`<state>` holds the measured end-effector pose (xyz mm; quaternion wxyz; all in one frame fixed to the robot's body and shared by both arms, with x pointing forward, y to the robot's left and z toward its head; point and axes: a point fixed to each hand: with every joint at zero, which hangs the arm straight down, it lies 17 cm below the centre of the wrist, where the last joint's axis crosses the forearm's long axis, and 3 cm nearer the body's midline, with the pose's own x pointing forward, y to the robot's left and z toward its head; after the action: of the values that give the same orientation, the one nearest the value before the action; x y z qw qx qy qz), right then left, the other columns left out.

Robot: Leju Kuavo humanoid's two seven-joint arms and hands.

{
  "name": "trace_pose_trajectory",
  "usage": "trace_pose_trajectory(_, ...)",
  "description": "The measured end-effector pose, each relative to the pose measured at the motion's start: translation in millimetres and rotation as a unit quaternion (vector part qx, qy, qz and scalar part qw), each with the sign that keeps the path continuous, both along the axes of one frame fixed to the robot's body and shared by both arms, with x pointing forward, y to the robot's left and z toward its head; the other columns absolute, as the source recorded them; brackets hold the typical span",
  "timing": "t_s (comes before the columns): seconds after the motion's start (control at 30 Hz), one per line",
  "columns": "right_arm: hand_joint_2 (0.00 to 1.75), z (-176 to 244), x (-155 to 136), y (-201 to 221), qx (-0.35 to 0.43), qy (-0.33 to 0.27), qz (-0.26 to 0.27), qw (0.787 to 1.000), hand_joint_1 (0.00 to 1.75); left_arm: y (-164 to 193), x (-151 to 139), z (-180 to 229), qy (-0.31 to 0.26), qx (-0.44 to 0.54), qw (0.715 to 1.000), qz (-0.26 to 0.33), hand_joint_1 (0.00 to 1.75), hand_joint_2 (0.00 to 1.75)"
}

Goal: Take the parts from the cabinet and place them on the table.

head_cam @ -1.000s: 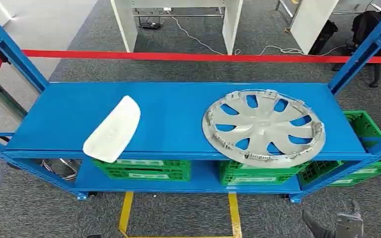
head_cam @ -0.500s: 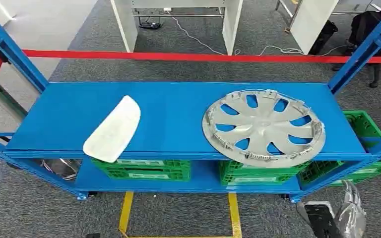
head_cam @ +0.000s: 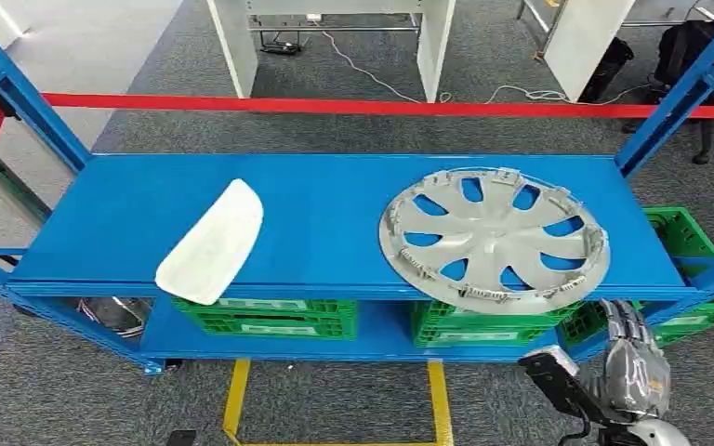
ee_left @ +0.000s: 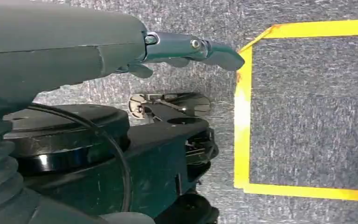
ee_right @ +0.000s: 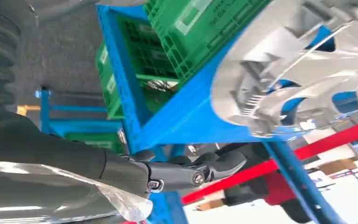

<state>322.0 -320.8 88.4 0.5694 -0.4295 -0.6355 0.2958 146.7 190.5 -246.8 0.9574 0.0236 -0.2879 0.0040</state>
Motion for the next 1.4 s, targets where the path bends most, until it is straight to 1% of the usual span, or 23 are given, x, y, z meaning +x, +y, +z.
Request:
trace_pose_trajectory(0.2, 1.75, 15, 34, 12, -0.072, 0.012, 0.033, 0.997, 0.00, -7, 6, 2, -0.003, -0.003, 1.000, -0.028, 0.00, 1.75)
trace_pose_trajectory(0.5, 1.75, 33, 88, 13, -0.156, 0.033, 0.048, 0.986, 0.00, -19, 11, 4, -0.006, -0.006, 0.997, -0.076, 0.00, 1.75)
trace_pose_trajectory(0.6, 1.75, 31, 104, 13, -0.159, 0.051, 0.057, 0.984, 0.00, -21, 12, 4, -0.007, -0.007, 0.996, -0.088, 0.00, 1.75)
trace_pose_trajectory(0.77, 1.75, 18, 124, 19, -0.132, 0.090, 0.086, 0.983, 0.00, -25, 14, 5, -0.009, -0.009, 0.995, -0.101, 0.00, 1.75)
trace_pose_trajectory(0.9, 1.75, 1, 126, 37, -0.090, 0.125, 0.128, 0.980, 0.00, -26, 14, 6, -0.010, -0.012, 0.994, -0.111, 0.00, 1.75)
trace_pose_trajectory(1.03, 1.75, -8, 123, 57, -0.044, 0.145, 0.169, 0.974, 0.00, -28, 16, 6, -0.012, -0.014, 0.993, -0.118, 0.00, 1.75)
trace_pose_trajectory(1.4, 1.75, -20, 118, 67, -0.040, 0.159, 0.188, 0.968, 0.00, -27, 16, 6, -0.012, -0.014, 0.993, -0.119, 0.00, 1.75)
